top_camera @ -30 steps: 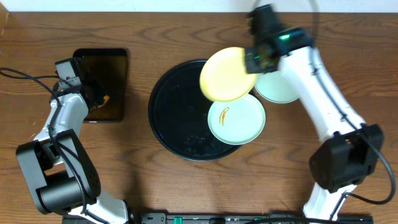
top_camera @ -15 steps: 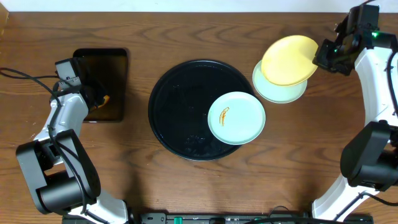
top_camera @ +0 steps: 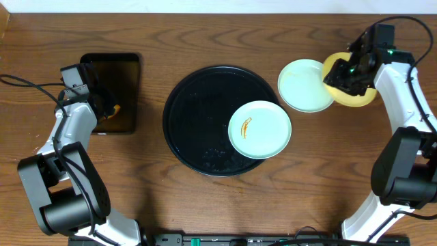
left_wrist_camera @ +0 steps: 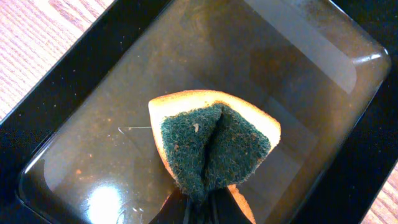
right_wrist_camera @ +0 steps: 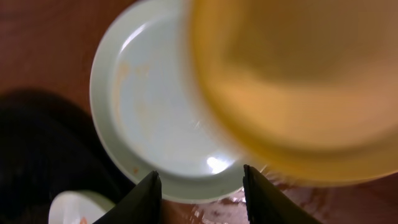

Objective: Clean dirty plates on tray and stack at the side
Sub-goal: 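Carry the yellow plate right and stack it on the green plate, then release the yellow plate at the table's right edge and adjust it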

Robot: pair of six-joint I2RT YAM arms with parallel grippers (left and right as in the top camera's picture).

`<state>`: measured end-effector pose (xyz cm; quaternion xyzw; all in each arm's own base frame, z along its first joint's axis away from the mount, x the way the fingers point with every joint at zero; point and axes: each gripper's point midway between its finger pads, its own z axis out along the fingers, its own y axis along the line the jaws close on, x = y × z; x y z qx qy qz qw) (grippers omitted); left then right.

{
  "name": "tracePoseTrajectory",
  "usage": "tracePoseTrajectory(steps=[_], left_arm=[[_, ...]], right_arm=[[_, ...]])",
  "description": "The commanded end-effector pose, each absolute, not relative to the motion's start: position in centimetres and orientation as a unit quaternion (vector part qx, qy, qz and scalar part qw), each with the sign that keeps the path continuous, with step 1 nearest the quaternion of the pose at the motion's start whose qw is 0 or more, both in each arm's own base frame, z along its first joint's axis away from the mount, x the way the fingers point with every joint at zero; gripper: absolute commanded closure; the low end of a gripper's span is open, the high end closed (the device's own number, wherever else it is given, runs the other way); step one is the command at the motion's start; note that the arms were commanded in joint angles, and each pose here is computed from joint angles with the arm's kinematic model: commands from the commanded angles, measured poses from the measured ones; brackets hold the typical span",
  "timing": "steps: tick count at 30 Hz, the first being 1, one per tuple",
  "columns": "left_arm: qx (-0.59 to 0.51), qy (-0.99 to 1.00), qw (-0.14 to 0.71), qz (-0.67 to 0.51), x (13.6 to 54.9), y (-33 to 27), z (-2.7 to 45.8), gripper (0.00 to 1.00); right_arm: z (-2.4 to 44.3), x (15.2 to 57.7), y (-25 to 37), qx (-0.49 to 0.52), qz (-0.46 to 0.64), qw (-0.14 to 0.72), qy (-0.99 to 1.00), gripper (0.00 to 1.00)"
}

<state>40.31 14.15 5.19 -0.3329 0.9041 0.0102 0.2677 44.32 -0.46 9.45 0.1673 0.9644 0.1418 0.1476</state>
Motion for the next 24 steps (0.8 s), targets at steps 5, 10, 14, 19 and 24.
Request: tracePoseTrajectory(steps=[5,10,14,19,24], left_arm=[[-0.327,0.908,0.263,0.014,40.1,14.2,4.9,0.92],[-0.327,0.908,0.263,0.014,40.1,14.2,4.9,0.92],[-0.327,0.908,0.263,0.014,40.1,14.2,4.9,0.92],[-0.327,0.908,0.261,0.014,40.0,14.2,4.9,0.92],[-0.328,0.909,0.258,0.014,39.9,14.1,4.8,0.93]], right_arm=[[10.4,44.3,-1.4,0.152,0.083,0.169,0.97,0.49],[10.9,44.0,-3.7,0.163,0.029,0.167,0.972,0.32],[12.8,43.8,-4.6,0.143,0.02,0.14,0.98,0.24],[13.5,46.1,-7.4,0.151,-0.007,0.142,0.978,0.3],[10.9,48.9,-10.9,0.208,-0.05,0.173,0.961,0.41]])
